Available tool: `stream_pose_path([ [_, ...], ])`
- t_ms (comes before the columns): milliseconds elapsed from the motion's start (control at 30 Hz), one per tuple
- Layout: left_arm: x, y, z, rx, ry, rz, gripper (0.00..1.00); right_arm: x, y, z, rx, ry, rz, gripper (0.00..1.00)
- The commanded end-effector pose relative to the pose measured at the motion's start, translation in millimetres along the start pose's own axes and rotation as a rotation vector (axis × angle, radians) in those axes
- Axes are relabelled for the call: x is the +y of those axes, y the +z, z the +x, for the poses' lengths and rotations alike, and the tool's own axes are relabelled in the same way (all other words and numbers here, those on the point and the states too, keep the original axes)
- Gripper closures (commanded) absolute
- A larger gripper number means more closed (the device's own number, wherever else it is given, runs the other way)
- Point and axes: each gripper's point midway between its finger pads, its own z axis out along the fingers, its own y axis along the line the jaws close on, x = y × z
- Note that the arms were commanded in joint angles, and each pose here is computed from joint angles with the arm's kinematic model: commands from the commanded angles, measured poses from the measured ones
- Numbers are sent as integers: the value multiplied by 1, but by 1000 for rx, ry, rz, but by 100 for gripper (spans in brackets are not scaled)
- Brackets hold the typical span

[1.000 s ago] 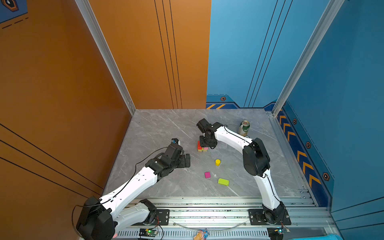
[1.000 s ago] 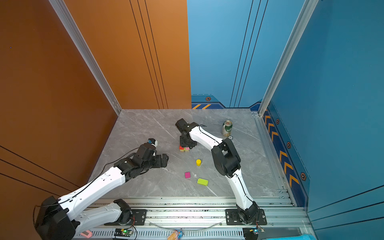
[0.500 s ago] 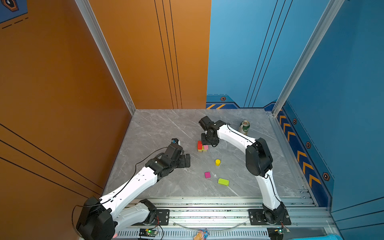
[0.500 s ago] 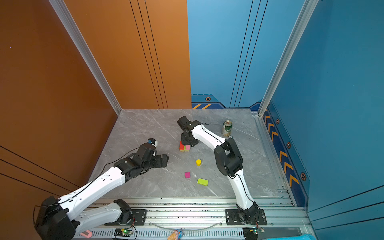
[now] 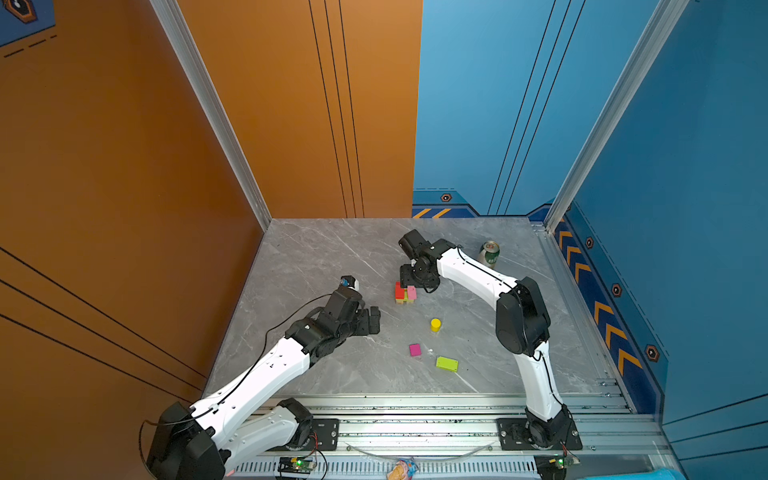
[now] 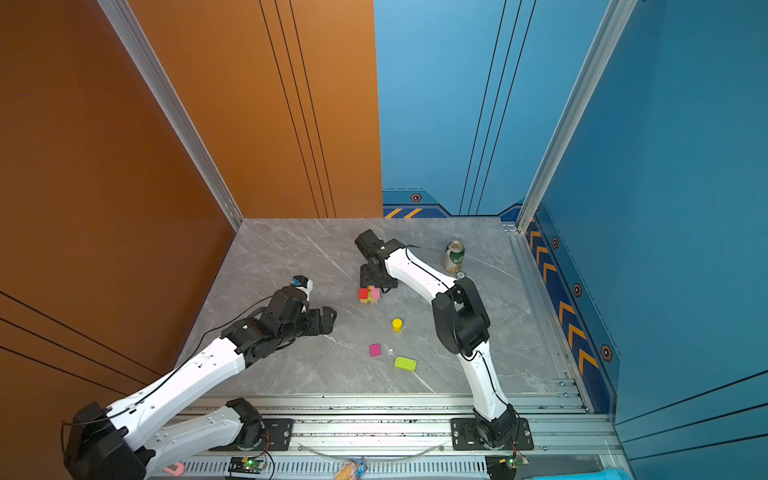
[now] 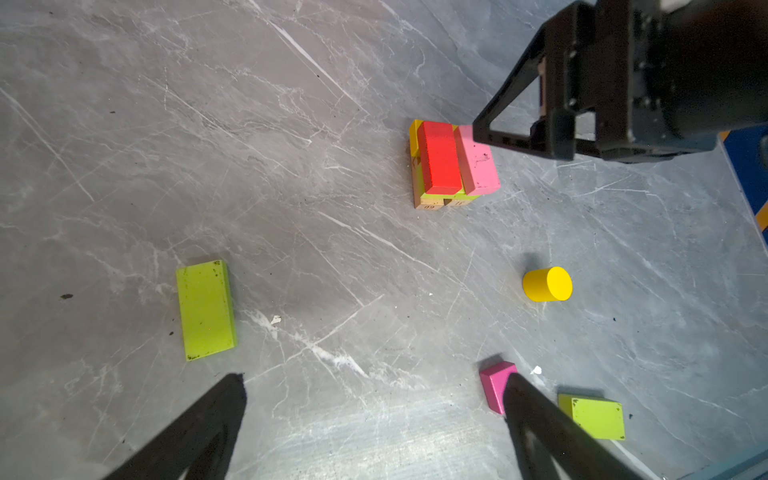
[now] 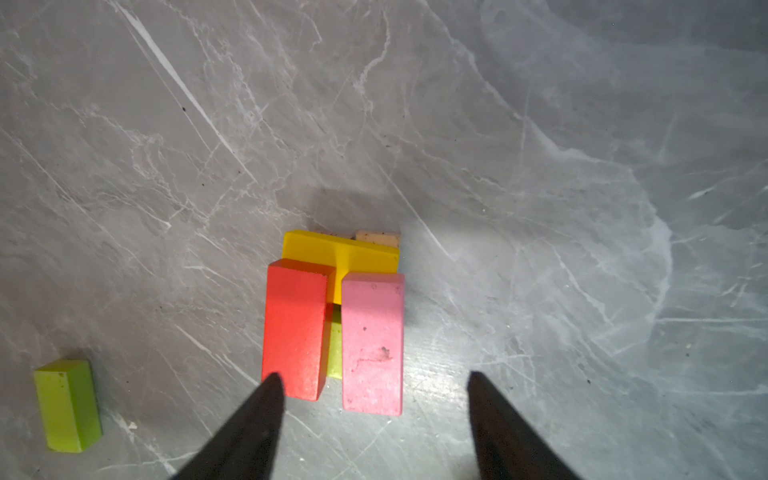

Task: Build the wood block tower
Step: 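Lower the pink block upright beside the red block against the yellow block, then open the right gripper and release the pink block at the tower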

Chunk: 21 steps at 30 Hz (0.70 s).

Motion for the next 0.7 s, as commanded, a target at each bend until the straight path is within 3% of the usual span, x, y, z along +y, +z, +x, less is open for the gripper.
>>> stream_pose_path([
  [0,4,-5,1,3,-17,0,2,8,-19,0,-23,-8,-25,15],
  [667,8,-8,3,-2,-15,-16,2,23,9,11,32,-13,-34,13],
])
